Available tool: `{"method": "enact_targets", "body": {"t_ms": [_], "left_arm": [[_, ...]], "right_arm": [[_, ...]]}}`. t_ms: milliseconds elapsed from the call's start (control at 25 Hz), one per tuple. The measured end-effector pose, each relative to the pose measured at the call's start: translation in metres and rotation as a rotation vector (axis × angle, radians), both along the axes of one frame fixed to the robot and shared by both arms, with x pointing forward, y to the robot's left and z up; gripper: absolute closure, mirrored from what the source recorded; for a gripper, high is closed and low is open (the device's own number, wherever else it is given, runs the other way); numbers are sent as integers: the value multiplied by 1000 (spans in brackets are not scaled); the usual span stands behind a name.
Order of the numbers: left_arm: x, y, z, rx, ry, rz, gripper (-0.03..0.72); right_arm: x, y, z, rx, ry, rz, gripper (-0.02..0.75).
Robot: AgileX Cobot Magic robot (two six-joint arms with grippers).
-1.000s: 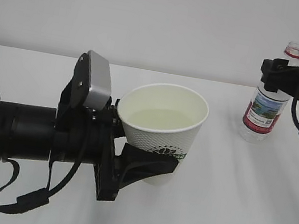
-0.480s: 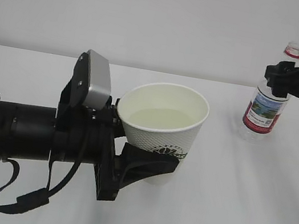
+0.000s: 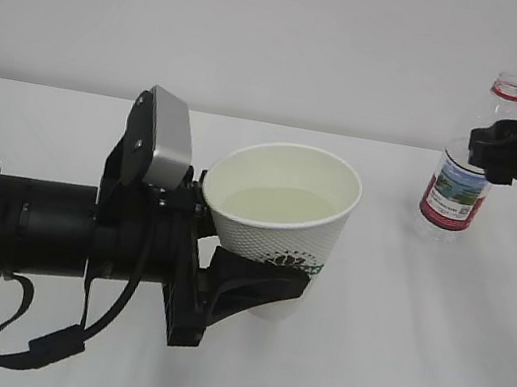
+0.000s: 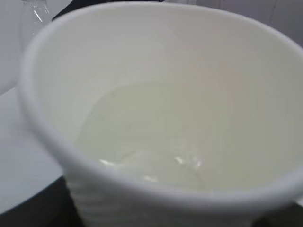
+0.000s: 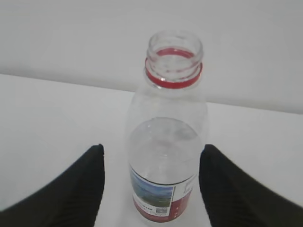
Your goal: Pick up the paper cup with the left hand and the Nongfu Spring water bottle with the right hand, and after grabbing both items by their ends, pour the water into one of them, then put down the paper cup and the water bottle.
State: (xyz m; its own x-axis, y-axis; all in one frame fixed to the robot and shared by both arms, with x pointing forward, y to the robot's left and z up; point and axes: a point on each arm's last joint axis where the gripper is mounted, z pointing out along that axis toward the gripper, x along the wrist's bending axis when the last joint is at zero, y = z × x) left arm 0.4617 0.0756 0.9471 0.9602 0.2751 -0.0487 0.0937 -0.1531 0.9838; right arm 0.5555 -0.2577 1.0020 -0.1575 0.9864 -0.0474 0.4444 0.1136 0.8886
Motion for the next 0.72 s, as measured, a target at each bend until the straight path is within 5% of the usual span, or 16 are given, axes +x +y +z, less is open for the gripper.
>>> {"method": "enact_targets", "body": {"t_ms": [720], "left_arm": [[0, 0, 0, 0, 0, 0, 196]], "right_arm": [[-64, -7, -22, 49, -276, 13, 280]]}}
